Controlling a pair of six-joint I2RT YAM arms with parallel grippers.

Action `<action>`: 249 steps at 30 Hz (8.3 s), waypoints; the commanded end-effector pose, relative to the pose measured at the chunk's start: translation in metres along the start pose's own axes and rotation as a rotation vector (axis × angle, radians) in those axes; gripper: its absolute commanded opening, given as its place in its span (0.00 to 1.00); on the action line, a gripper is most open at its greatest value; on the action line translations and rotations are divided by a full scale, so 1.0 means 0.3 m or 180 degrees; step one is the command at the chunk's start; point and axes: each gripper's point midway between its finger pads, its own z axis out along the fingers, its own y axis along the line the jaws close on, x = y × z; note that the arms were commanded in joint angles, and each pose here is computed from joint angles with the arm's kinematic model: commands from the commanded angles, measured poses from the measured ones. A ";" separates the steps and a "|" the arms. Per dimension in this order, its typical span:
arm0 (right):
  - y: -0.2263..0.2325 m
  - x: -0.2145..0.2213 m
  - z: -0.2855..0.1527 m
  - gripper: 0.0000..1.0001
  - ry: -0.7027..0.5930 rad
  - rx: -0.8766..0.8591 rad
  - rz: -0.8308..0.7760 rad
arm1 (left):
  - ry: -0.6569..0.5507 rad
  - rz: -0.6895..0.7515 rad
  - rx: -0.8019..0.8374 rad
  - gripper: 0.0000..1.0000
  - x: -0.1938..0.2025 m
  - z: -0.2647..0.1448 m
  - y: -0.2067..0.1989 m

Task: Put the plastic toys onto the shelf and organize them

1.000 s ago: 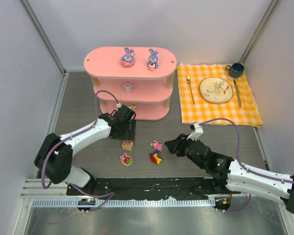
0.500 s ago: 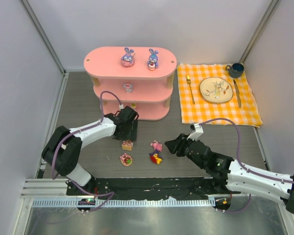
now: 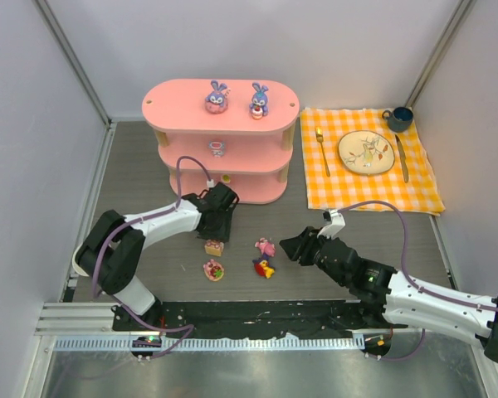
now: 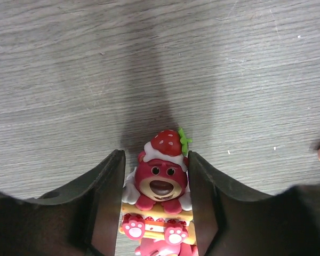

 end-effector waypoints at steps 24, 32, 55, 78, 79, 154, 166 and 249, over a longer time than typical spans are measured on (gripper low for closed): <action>0.016 -0.013 0.020 0.43 -0.0033 0.0024 0.0037 | -0.1339 -0.0661 0.0361 0.00 -0.004 -0.210 0.083; 0.014 -0.004 0.024 0.43 -0.0014 0.0026 0.0045 | -0.1907 -0.0894 0.0551 0.00 -0.082 -0.377 0.106; 0.044 -0.016 0.015 0.43 0.0045 -0.0026 -0.0045 | -0.3955 -0.0378 0.0253 0.00 -0.556 -1.314 0.208; -0.029 -0.042 -0.056 0.43 -0.0089 0.0112 0.0045 | -0.4234 -0.0306 0.0301 0.00 -1.037 -1.423 0.307; -0.031 -0.042 -0.056 0.43 -0.0090 0.0118 0.0038 | -0.4203 -0.0298 0.0332 0.00 -1.054 -1.412 0.304; -0.085 -0.075 -0.081 0.43 -0.0236 0.0327 -0.0040 | -0.3167 -0.0301 0.0270 0.21 -1.097 -1.084 0.336; -0.088 -0.074 -0.081 0.44 -0.0235 0.0337 -0.0045 | -0.3168 -0.0259 0.0347 0.36 -1.100 -1.080 0.321; -0.077 0.000 -0.033 0.44 0.0038 0.0293 -0.0166 | -0.1388 -0.1504 0.1539 0.87 -0.027 -0.580 0.011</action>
